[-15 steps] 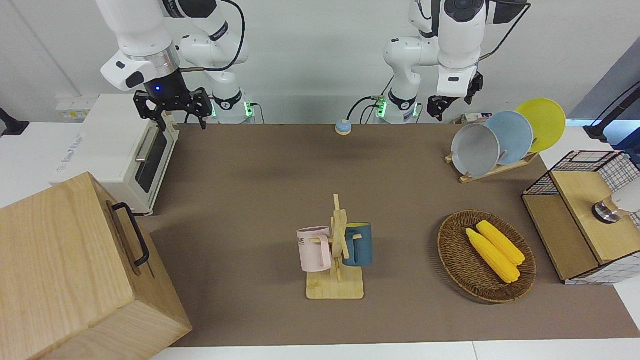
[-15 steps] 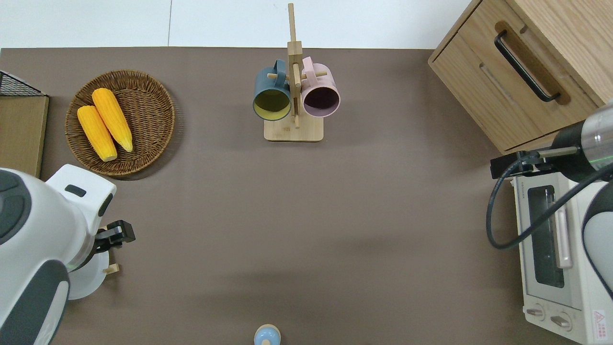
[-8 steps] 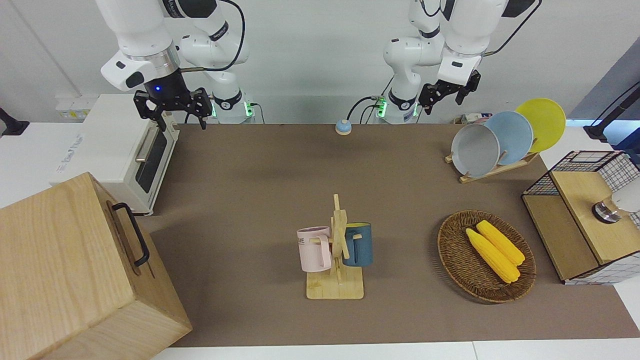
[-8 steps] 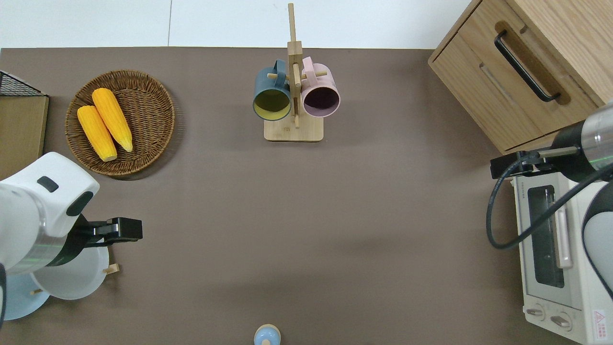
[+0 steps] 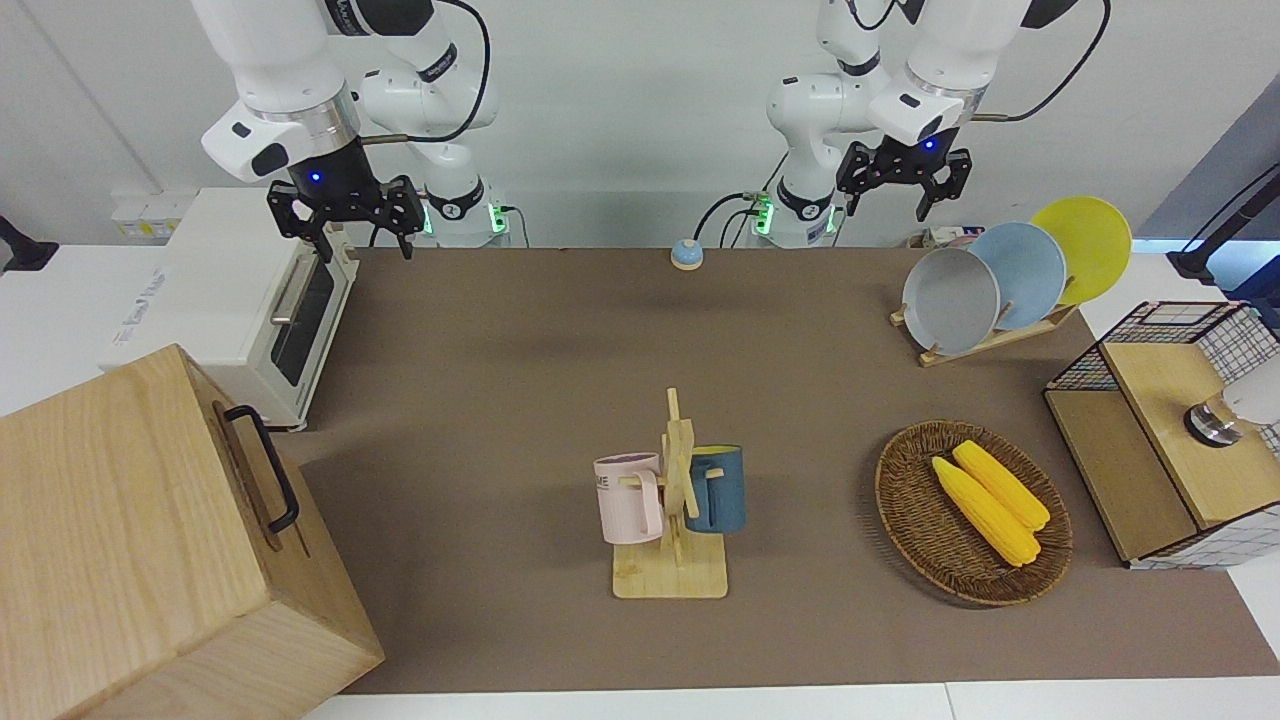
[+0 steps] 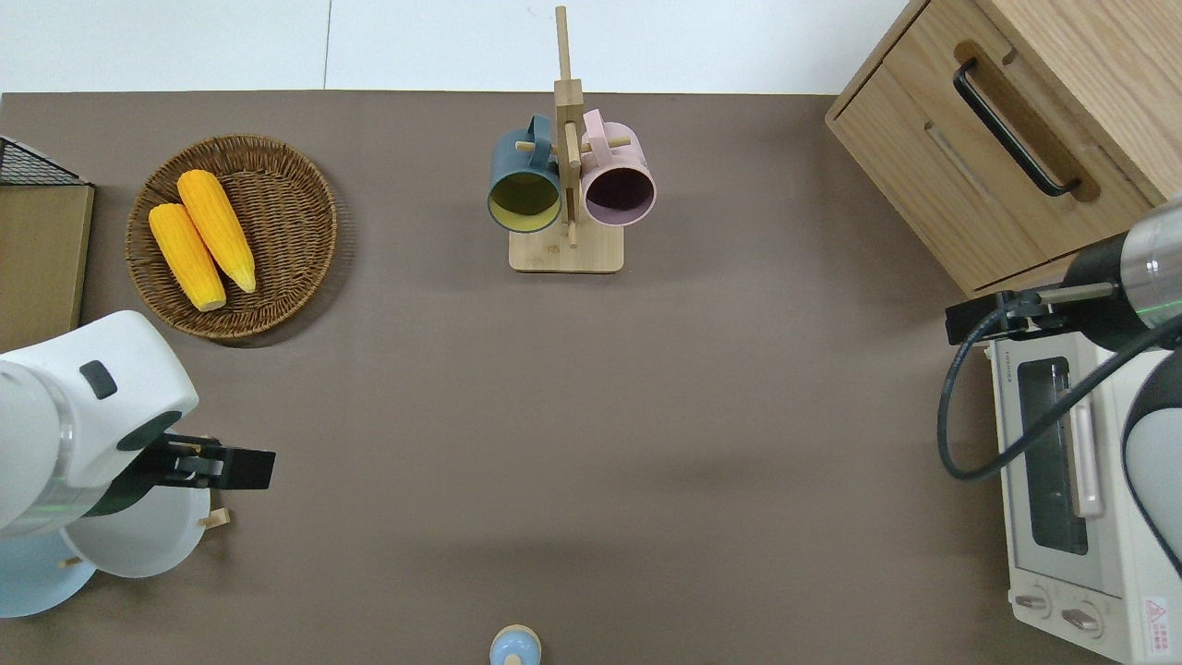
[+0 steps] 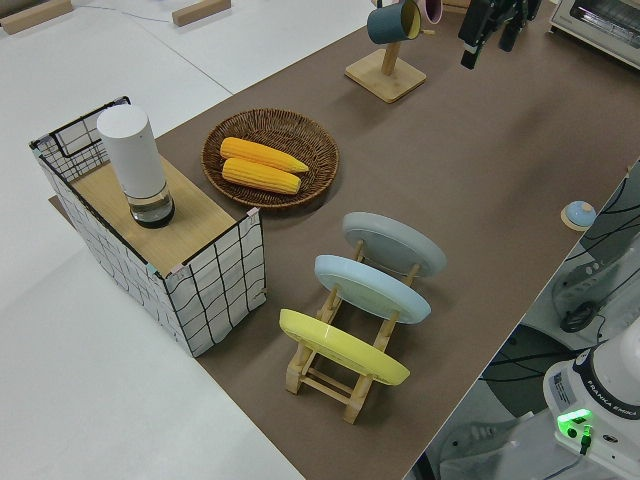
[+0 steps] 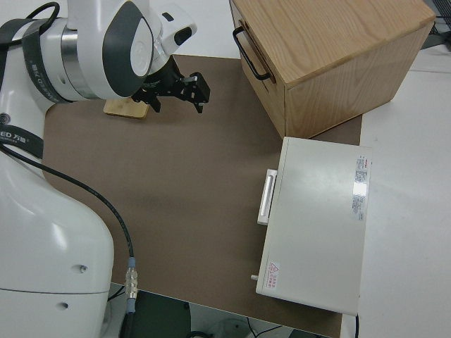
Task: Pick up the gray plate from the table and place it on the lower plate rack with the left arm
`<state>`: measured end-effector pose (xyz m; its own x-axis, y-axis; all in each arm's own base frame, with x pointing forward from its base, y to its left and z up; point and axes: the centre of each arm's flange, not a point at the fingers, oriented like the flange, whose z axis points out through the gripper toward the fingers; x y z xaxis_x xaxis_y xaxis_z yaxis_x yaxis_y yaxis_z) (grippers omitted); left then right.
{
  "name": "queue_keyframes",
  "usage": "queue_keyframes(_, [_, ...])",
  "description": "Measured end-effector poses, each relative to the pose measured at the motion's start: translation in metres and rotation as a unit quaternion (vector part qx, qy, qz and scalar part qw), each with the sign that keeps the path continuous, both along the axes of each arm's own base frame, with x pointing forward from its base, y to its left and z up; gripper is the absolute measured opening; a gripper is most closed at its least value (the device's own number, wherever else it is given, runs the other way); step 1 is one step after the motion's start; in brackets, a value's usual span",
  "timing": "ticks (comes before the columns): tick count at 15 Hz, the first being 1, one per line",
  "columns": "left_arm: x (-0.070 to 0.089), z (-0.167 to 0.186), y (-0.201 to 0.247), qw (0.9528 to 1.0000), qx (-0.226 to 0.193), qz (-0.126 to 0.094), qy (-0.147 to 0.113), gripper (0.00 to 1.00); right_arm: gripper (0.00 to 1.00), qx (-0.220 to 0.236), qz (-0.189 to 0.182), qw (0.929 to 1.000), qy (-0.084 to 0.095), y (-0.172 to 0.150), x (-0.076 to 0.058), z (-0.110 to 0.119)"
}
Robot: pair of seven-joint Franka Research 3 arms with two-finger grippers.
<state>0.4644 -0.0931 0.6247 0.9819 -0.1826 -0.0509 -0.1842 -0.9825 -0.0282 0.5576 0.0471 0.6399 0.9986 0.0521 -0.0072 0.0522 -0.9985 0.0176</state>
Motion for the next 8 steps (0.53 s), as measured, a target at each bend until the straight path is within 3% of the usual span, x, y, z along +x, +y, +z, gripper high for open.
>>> queue_keyframes(8, [0.0005,0.0019,0.0004,1.0000,-0.003,0.000,-0.002,1.00,0.99,0.000,0.000,1.0000,0.000,0.0000,0.0000,0.0000])
